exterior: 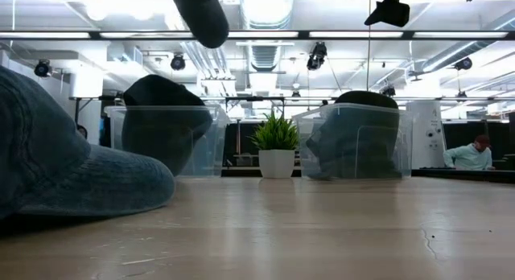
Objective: Pick & Place hat
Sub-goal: Put the top blue cap into the left transparent bin
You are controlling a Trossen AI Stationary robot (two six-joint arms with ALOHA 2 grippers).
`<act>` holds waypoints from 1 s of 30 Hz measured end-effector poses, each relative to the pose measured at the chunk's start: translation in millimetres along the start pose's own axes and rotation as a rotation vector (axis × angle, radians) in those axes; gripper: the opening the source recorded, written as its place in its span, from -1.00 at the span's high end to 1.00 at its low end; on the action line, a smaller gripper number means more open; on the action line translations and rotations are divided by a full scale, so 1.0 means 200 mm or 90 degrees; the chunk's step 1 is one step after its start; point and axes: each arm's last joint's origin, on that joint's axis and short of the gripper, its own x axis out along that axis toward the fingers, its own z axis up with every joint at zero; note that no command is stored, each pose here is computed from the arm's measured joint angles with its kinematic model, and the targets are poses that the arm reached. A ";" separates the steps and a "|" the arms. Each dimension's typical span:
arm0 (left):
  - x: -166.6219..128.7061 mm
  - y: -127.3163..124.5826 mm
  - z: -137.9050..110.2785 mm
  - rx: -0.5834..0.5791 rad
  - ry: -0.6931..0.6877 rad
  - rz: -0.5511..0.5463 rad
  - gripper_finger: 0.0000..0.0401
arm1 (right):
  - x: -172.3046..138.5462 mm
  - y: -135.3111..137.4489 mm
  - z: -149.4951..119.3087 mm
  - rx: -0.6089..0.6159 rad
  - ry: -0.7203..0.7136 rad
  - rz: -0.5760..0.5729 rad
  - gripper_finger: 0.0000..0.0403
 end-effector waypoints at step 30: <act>0.33 0.18 0.54 0.032 -0.468 0.124 1.00 | 0.00 0.00 0.00 0.000 -0.001 0.000 -0.42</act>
